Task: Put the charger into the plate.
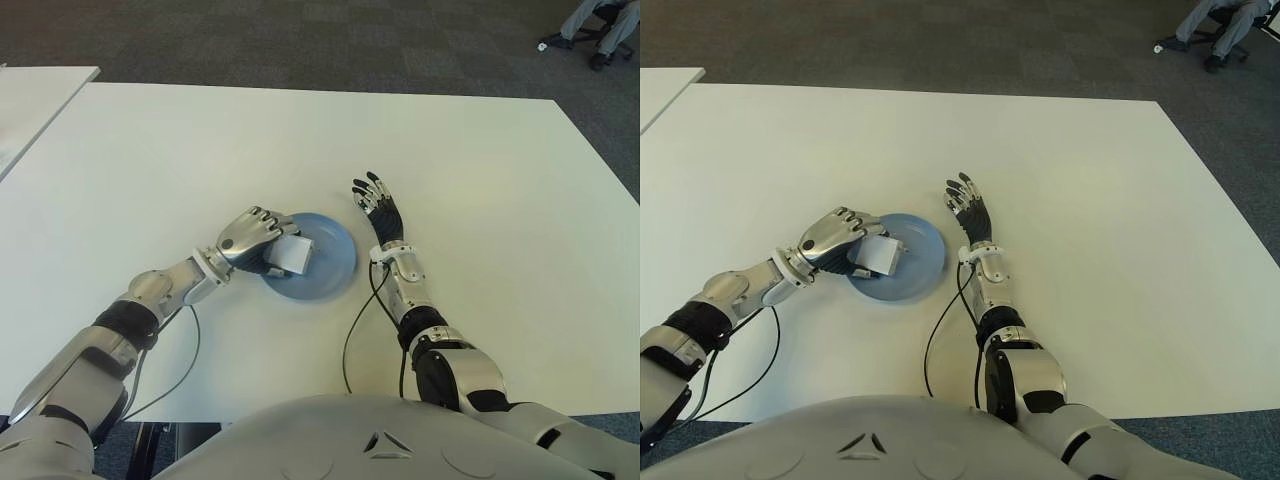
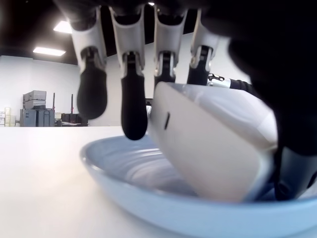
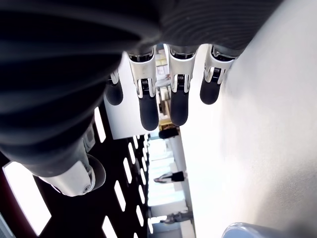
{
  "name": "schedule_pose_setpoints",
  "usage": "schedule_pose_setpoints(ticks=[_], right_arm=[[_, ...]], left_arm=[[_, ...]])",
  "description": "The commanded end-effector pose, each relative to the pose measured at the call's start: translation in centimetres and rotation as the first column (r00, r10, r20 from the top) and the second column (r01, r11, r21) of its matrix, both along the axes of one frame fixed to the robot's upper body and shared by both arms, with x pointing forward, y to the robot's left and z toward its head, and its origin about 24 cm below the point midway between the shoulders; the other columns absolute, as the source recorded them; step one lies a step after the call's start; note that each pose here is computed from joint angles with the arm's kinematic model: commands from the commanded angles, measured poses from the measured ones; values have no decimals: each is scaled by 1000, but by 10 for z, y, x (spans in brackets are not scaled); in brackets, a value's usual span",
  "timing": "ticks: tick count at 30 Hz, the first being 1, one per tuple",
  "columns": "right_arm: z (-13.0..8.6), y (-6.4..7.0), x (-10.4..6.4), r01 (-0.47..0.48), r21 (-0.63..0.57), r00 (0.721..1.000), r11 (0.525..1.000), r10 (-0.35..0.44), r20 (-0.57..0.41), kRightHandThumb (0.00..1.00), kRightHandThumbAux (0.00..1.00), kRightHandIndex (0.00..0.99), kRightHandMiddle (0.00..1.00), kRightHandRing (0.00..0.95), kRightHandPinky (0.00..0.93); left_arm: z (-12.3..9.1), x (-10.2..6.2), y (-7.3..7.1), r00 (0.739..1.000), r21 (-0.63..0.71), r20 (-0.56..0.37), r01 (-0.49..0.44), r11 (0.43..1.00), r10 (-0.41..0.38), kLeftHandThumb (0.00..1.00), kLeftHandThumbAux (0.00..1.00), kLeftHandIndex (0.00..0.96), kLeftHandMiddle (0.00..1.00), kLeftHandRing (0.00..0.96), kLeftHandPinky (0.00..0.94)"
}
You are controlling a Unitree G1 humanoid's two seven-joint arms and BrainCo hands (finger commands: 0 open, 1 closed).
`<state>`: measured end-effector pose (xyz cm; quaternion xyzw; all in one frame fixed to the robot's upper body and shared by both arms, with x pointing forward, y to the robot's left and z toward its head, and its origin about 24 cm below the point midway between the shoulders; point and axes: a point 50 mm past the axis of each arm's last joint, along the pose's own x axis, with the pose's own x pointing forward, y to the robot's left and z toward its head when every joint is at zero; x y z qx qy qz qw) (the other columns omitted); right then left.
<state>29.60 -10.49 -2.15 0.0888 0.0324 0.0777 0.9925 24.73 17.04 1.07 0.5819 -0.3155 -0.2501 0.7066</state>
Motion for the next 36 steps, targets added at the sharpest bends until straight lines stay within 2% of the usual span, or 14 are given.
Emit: schedule_pose_setpoints(ticks=[1, 2, 4, 5, 6, 7, 10, 14, 20, 36], right_arm=[[-19, 1, -12, -1, 5, 995, 1000, 1, -104, 23, 683, 91, 220, 172, 122], [-19, 2, -12, -1, 6, 995, 1000, 1, -103, 24, 684, 91, 220, 173, 123], [-19, 2, -12, -1, 7, 995, 1000, 2, -102, 26, 688, 92, 220, 174, 126], [-19, 2, -13, -2, 7, 995, 1000, 2, -100, 26, 688, 92, 221, 175, 127], [-19, 2, -13, -2, 8, 995, 1000, 3, -99, 27, 689, 92, 222, 176, 127], [-19, 2, -13, -2, 8, 995, 1000, 3, -98, 28, 690, 92, 222, 177, 126], [-19, 2, -13, -4, 7, 995, 1000, 5, -97, 28, 693, 90, 224, 177, 120], [-19, 3, -13, -7, 5, 995, 1000, 7, -97, 30, 698, 87, 226, 179, 119], [-18, 4, -13, -7, 7, 995, 1000, 8, -95, 35, 708, 84, 224, 180, 128], [-18, 4, -13, 0, 10, 995, 1000, 1, -102, 28, 710, 92, 222, 181, 136]], left_arm=[[1, -3, -6, 996, 40, -93, 8, 999, -5, 708, 698, 426, 616, 604, 572], [2, -4, -7, 994, 58, -108, 12, 998, -6, 648, 656, 385, 553, 538, 503], [5, -6, -9, 992, 99, -126, 26, 995, -13, 467, 541, 262, 368, 346, 299], [7, -7, -11, 991, 116, -134, 31, 993, -15, 435, 521, 240, 335, 312, 261], [9, -8, -12, 990, 127, -140, 33, 991, -15, 376, 488, 194, 259, 225, 169], [12, -9, -14, 989, 135, -146, 34, 990, -14, 337, 467, 164, 210, 169, 110], [22, -14, -18, 987, 156, -159, 34, 987, -9, 264, 437, 107, 128, 78, 36], [35, -17, -21, 986, 183, -170, 31, 983, 1, 188, 415, 53, 66, 18, 7], [44, -18, -20, 984, 199, -173, 7, 980, 28, 124, 386, 17, 35, 1, 0], [57, -22, -19, 985, 167, -136, -80, 983, 103, 101, 347, 23, 10, 0, 0]])
